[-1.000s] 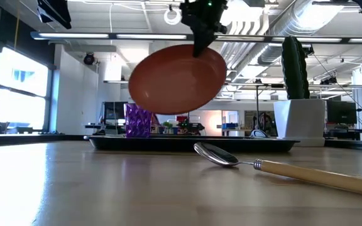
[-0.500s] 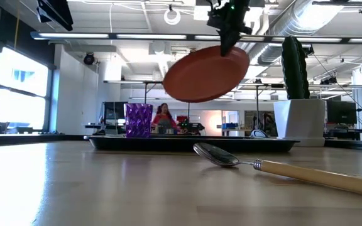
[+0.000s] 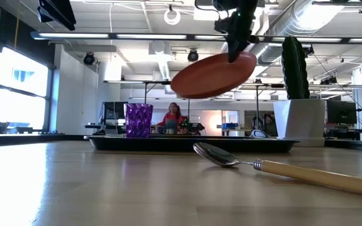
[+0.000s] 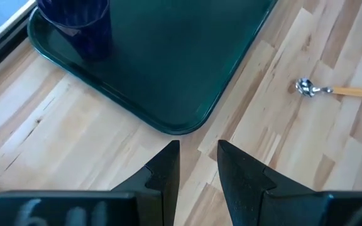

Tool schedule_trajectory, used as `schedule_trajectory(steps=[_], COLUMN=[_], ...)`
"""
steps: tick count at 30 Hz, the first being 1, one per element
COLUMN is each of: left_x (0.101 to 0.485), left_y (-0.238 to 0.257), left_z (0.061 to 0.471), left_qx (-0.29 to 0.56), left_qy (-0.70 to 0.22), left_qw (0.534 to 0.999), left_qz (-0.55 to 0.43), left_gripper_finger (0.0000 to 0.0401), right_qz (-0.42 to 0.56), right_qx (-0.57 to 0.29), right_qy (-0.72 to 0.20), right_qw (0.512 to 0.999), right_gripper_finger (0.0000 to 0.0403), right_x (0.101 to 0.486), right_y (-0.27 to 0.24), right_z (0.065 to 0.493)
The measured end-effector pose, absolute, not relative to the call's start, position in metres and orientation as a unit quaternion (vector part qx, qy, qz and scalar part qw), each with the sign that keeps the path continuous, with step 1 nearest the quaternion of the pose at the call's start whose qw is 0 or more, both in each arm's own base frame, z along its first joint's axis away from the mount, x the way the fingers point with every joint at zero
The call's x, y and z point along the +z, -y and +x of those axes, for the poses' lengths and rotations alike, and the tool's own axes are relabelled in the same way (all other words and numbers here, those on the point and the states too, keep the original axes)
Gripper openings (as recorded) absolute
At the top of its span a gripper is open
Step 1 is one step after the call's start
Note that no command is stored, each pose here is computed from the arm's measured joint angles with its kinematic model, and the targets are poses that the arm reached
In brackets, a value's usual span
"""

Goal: Pick and place plate/cup/fork/spoon on tray
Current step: Put the orange plate on the serving tray

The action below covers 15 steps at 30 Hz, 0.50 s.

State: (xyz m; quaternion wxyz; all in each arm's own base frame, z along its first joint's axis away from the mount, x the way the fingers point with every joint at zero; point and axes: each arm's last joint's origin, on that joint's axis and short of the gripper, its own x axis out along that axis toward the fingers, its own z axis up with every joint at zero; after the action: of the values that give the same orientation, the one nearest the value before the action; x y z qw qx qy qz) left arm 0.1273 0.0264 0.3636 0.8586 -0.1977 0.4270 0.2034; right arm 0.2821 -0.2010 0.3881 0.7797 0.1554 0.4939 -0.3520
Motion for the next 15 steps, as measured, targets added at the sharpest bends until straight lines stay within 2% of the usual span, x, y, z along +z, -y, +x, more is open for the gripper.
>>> schedule_trajectory(steps=[3, 8, 12, 15], left_x=[0.364, 0.364, 0.364, 0.364], left_y=[-0.027, -0.027, -0.027, -0.027], left_z=[0.127, 0.127, 0.127, 0.127], left_qx=[0.214, 0.219, 0.221, 0.221], left_qy=[-0.425, -0.424, -0.423, -0.423], left_qw=[0.858, 0.857, 0.856, 0.856], left_qz=[-0.192, -0.194, -0.197, -0.197], left_gripper_finger=[0.0094, 0.0094, 0.0094, 0.0094], right_qz=[0.164, 0.171, 0.199, 0.226], right_qx=[-0.334, -0.328, -0.31, -0.301], right_qy=[-0.494, -0.511, -0.433, -0.403], right_qw=[0.785, 0.776, 0.823, 0.834], right_gripper_finger=[0.0, 0.0, 0.0, 0.0], right_x=[0.385, 0.355, 0.347, 0.336], right_y=[0.199, 0.189, 0.181, 0.177], right_z=[0.285, 0.282, 0.277, 0.27])
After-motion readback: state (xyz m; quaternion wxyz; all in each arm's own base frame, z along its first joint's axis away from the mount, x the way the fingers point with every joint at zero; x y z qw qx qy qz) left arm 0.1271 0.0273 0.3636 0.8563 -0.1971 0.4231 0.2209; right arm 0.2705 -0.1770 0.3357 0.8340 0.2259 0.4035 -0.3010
